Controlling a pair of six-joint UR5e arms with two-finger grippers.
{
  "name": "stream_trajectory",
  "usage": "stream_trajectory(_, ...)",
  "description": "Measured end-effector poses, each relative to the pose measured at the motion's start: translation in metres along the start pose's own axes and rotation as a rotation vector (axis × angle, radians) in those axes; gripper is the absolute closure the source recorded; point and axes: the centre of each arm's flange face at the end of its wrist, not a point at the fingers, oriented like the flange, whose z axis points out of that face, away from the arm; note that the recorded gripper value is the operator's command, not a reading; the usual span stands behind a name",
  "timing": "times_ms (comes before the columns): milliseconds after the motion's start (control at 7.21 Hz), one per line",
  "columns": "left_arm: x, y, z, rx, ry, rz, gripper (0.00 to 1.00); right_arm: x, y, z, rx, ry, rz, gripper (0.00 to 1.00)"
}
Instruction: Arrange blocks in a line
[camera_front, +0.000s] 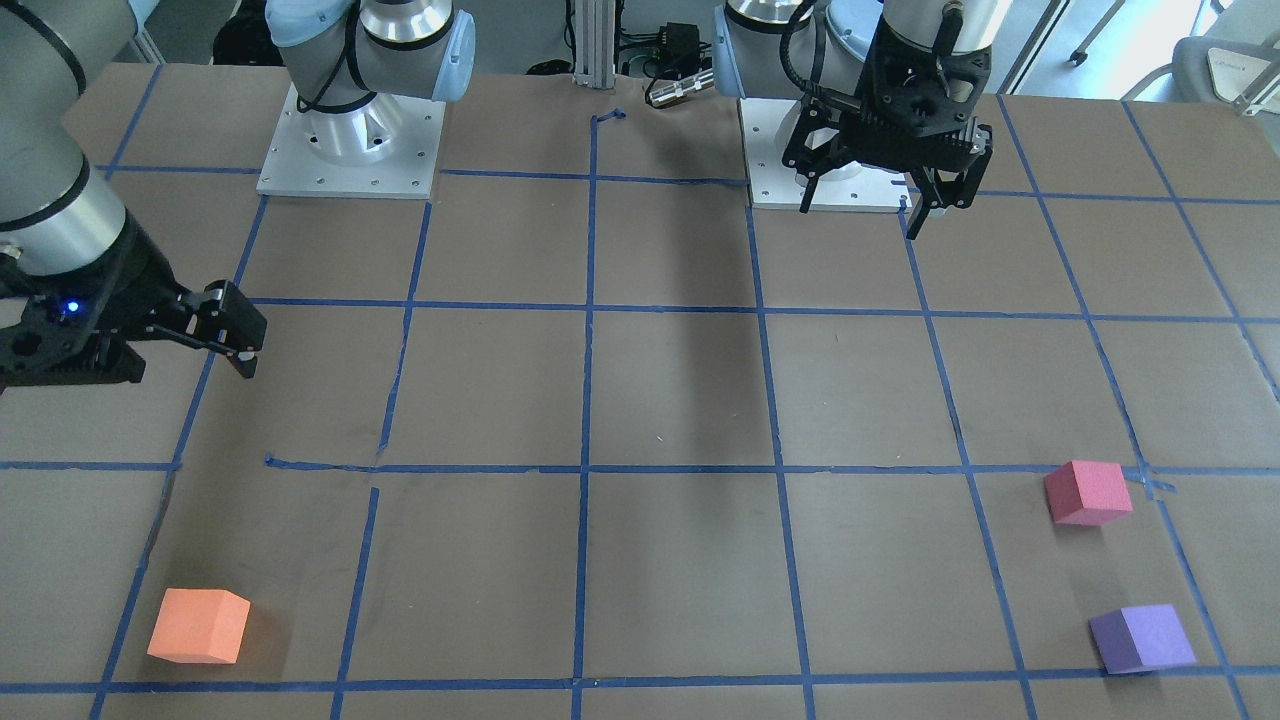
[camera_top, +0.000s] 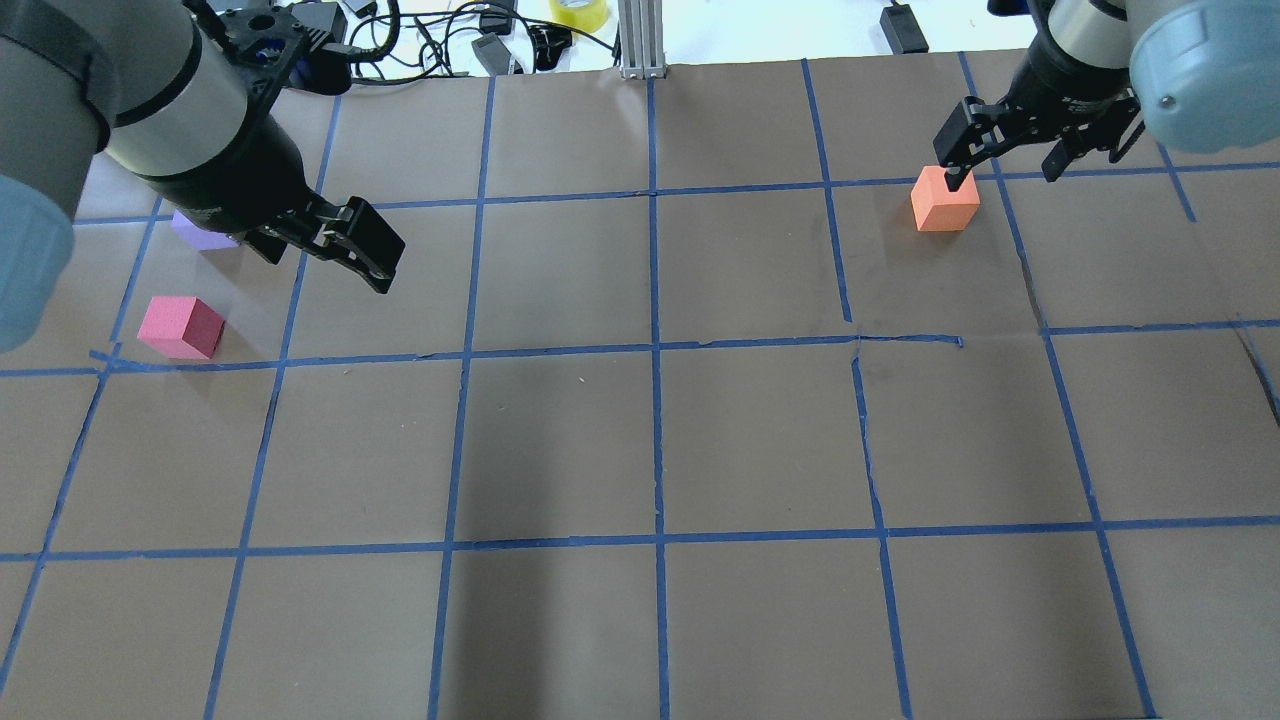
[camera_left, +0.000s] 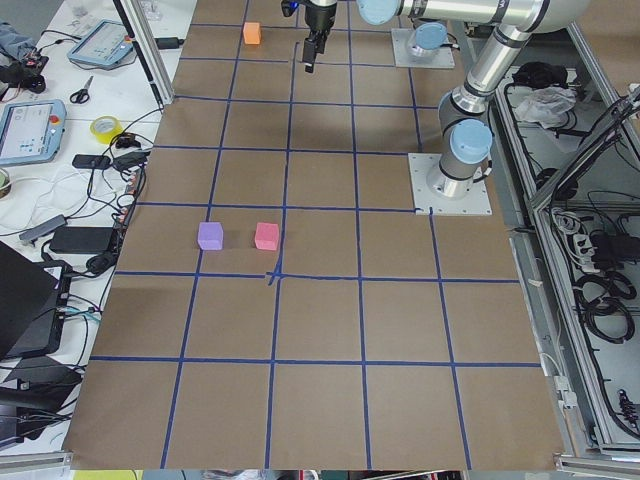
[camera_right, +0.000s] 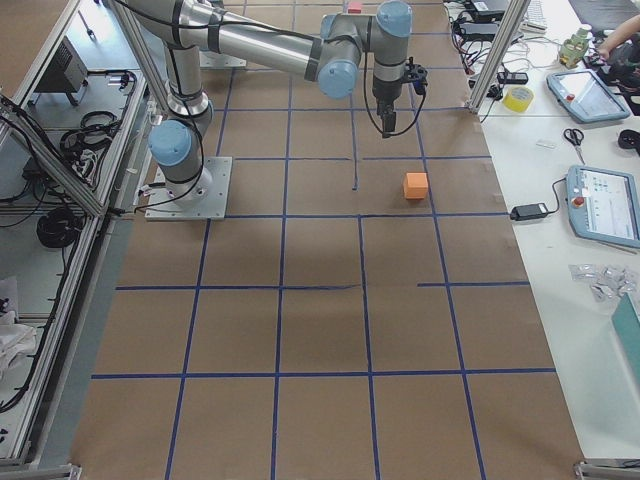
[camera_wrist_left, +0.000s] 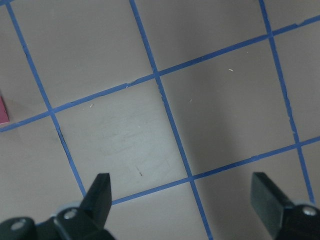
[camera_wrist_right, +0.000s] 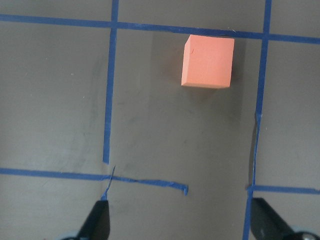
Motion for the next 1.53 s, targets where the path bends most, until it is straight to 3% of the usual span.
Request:
stream_trajectory(416,0.000,0.000,0.000,-0.001,0.001,0.000,0.00,0.025,-0.039,0.074,0.048,0.056,-0.086,0.00)
stream_trajectory(693,0.000,0.000,0.000,-0.001,0.001,0.000,0.00,0.035,-0.057,0.117,0.077,0.076,-0.085,0.00)
stream_trajectory(1526,0.000,0.000,0.000,-0.001,0.001,0.000,0.00,0.043,-0.081,0.160,0.097,0.066,-0.071,0.00)
